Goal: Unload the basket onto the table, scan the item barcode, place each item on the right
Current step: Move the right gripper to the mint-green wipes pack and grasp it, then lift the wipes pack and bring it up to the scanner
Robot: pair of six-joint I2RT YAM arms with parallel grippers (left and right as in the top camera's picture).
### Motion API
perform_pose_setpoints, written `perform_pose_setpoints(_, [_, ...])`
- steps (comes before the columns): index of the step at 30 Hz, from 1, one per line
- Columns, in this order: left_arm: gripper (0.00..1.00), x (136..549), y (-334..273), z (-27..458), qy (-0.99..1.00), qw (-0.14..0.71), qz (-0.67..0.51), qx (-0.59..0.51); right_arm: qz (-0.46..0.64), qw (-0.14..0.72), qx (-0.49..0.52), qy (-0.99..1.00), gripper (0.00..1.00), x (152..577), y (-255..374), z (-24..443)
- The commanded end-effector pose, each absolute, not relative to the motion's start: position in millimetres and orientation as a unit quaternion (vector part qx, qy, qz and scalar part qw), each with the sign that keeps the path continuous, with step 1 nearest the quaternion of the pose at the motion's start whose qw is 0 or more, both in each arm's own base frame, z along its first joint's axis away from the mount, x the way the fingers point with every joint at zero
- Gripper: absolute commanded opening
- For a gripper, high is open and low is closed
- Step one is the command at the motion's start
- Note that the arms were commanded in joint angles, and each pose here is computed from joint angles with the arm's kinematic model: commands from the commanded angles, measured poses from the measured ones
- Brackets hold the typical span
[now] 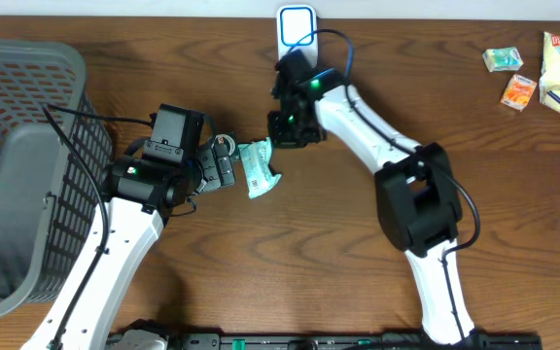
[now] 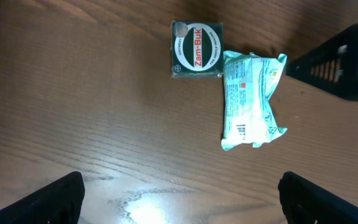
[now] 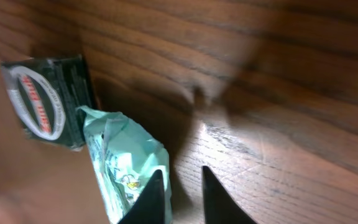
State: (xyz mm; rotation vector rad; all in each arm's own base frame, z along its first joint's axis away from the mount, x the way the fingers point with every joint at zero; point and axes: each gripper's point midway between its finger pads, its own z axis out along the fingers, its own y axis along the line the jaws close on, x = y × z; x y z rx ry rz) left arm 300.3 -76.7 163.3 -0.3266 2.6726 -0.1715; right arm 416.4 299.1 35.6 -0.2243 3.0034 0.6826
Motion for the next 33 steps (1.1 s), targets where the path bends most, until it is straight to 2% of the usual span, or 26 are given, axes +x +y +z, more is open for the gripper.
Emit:
perform_pose_setpoints(1, [0.98,302,-76,168,0.965,0.226,-0.064,-0.119,0.299,-0.004,-0.060,0.952,0.20,418,300,52])
perform_pose_setpoints(5, [0.98,302,-76,168,0.965,0.226,-0.064,-0.120,0.370,-0.033,-0.119,0.921,0.31,402,301,68])
perform_pose_setpoints(9, [0.98,302,-76,168,0.965,0.226,-0.064,-0.120,0.393,-0.054,-0.173,0.901,0.61,382,301,74])
perform_pose_setpoints(11, [0.98,302,-76,168,0.965,0.226,-0.064,-0.120,0.382,-0.056,-0.188,0.903,0.71,377,301,70])
perform_pose_setpoints(13, [0.98,302,-76,168,0.965,0.226,-0.064,-0.120,0.356,-0.052,-0.194,0.912,0.77,376,300,62])
perform_pose_setpoints(16, [0.97,302,-76,168,0.965,0.226,-0.064,-0.120,0.312,-0.042,-0.197,0.928,0.78,377,300,46])
perform_pose_setpoints(21, [0.98,302,-76,168,0.965,0.226,-0.064,-0.120,0.295,-0.040,-0.174,0.939,0.70,371,312,25])
perform_pose_setpoints(26, [0.97,302,-76,168,0.965,0.226,-0.064,-0.120,0.298,-0.038,-0.170,0.939,0.67,363,320,6])
perform_pose_setpoints(29, [0.98,302,-76,168,0.965,0.226,-0.064,-0.120,0.298,-0.039,-0.161,0.940,0.48,360,320,-3])
perform_pose_setpoints(33, [0.98,302,-76,168,0.965,0.226,-0.064,-0.120,0.301,-0.038,-0.157,0.940,0.17,362,318,-1])
